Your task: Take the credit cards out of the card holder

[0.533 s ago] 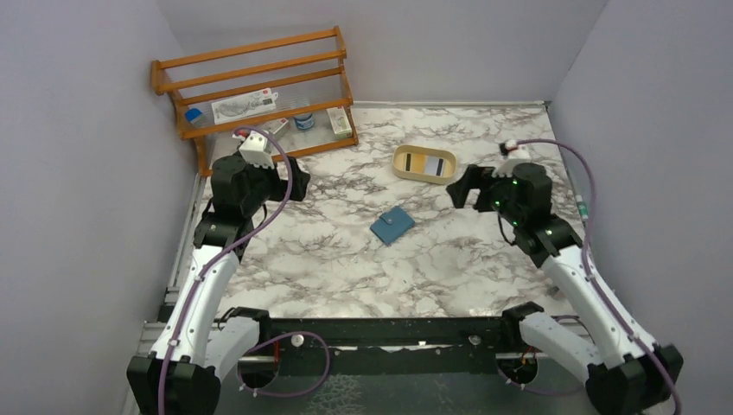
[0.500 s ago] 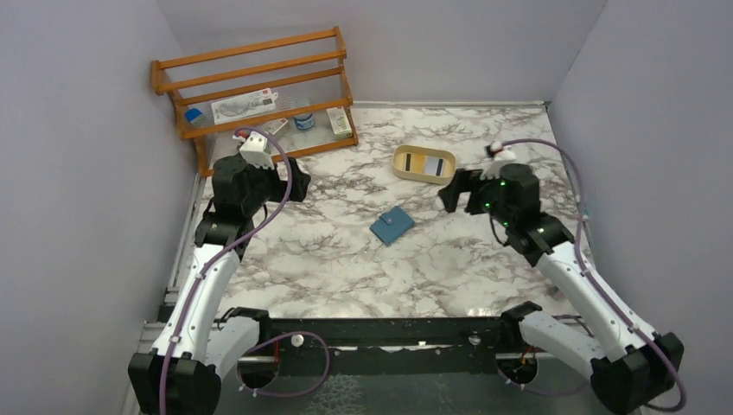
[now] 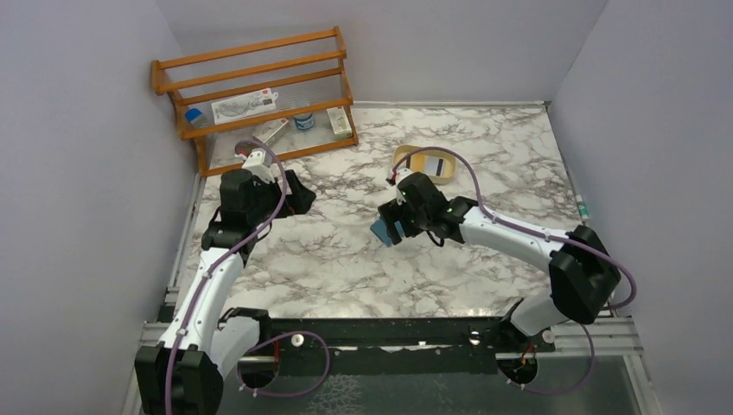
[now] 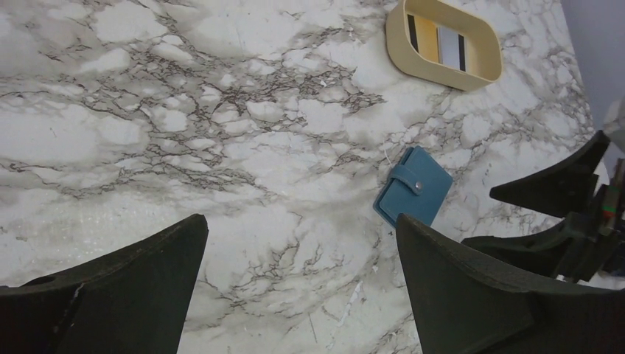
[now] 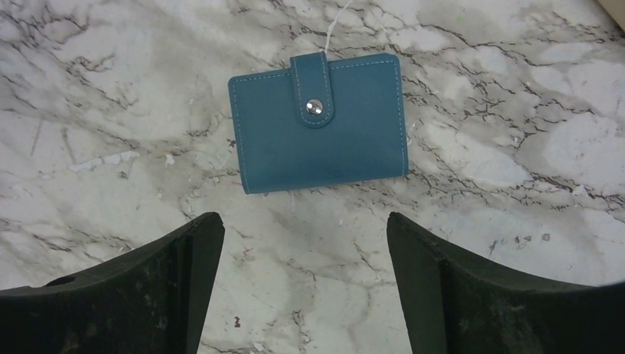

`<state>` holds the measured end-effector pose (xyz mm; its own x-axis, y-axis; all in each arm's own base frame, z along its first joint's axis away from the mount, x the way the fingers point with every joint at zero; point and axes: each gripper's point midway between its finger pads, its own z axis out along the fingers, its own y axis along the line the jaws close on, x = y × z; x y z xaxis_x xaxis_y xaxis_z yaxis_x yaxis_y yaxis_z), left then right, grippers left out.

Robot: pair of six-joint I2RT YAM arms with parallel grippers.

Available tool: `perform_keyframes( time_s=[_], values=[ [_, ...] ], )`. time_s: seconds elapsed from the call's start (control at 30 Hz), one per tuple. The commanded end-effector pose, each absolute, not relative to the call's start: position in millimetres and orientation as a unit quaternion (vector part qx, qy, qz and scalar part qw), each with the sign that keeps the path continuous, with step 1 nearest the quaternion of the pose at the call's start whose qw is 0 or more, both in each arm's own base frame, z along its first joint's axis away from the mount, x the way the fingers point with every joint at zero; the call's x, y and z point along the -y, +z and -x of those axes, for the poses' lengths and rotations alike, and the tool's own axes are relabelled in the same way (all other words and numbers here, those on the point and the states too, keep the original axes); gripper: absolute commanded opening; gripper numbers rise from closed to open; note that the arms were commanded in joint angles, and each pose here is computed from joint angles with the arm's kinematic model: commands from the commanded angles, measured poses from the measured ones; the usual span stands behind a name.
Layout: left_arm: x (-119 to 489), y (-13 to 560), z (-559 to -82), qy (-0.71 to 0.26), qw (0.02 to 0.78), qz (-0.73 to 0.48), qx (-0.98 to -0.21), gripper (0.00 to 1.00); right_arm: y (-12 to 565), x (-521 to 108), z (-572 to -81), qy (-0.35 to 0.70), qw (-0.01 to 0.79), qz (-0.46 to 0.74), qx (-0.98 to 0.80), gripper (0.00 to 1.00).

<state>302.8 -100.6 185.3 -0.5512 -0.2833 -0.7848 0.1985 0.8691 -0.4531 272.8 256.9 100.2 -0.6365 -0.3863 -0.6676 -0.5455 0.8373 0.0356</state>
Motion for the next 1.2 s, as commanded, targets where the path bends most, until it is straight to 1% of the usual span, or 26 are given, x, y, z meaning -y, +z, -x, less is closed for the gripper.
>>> perform_keyframes(
  time_s=[0.0, 0.1, 0.17, 0.23, 0.37, 0.43, 0.6, 0.7, 0.97, 1.03, 1.17],
  values=[
    [101, 195, -295, -0.262, 0.479, 0.024, -0.838, 0.99, 95, -277, -287, 0.128, 0.346, 0.280, -0.886, 0.84],
    [100, 195, -290, -0.260, 0.478, 0.025, -0.839, 0.99, 84, -283, -298, 0.119, 0.346, 0.281, -0.887, 0.83],
    [99, 195, -287, -0.259, 0.479, 0.026, -0.838, 0.99, 80, -288, -306, 0.116, 0.356, 0.285, -0.882, 0.79],
    [100, 194, -285, -0.261, 0.478, 0.027, -0.838, 0.99, 74, -292, -312, 0.109, 0.354, 0.289, -0.883, 0.77],
    [101, 194, -282, -0.266, 0.476, 0.027, -0.838, 0.99, 65, -299, -325, 0.094, 0.355, 0.295, -0.882, 0.69],
    [101, 196, -280, -0.266, 0.477, 0.026, -0.837, 0.99, 62, -300, -330, 0.088, 0.360, 0.296, -0.881, 0.63],
    [98, 194, -276, -0.257, 0.477, 0.023, -0.841, 0.99, 51, -301, -338, 0.069, 0.358, 0.303, -0.881, 0.53],
    [96, 194, -273, -0.252, 0.477, 0.022, -0.842, 0.99, 45, -301, -342, 0.064, 0.358, 0.306, -0.880, 0.52],
    [96, 196, -272, -0.250, 0.481, 0.021, -0.840, 0.99, 24, -301, -342, 0.057, 0.343, 0.310, -0.885, 0.46],
    [96, 197, -271, -0.251, 0.481, 0.020, -0.840, 0.99, 20, -300, -341, 0.057, 0.339, 0.309, -0.887, 0.42],
    [96, 197, -271, -0.251, 0.481, 0.020, -0.840, 0.99, 17, -297, -337, 0.055, 0.330, 0.304, -0.892, 0.42]
  ],
)
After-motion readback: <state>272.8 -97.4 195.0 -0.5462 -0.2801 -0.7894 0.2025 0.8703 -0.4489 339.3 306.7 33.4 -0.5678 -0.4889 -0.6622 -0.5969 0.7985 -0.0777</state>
